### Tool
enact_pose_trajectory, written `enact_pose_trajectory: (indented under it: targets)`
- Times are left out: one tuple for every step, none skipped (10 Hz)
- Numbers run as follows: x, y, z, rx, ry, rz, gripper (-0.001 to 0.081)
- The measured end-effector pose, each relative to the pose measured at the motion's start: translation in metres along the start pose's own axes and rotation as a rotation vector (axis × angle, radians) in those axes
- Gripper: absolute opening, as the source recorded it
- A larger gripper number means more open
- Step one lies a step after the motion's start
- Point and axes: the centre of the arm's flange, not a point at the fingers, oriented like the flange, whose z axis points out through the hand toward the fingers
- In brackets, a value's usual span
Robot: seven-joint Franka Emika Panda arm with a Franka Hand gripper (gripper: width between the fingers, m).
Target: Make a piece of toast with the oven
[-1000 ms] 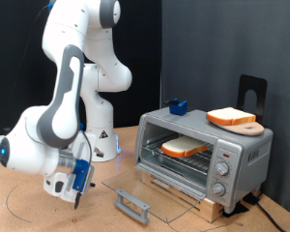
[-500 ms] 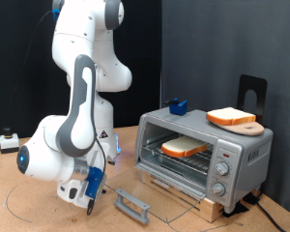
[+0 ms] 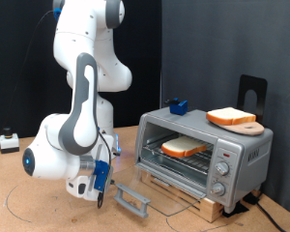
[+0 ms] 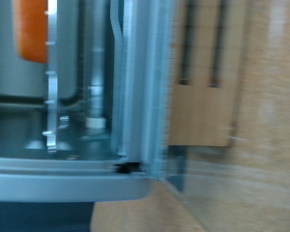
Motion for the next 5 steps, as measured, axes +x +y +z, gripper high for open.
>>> enact_pose_trajectory:
  targets:
    - [-0.006, -0.008, -0.001, 0.021, -0.022, -0.016, 0.0810]
    - [-0.012, -0.017, -0.003, 0.030, -0.036, -0.034, 0.0810]
    - [-0.018, -0.026, -0.003, 0.030, -0.048, -0.049, 0.0810]
    - [-0.022, -0.034, 0.002, 0.022, -0.063, -0.064, 0.0810]
    - [-0.025, -0.042, 0.007, 0.005, -0.078, -0.079, 0.0810]
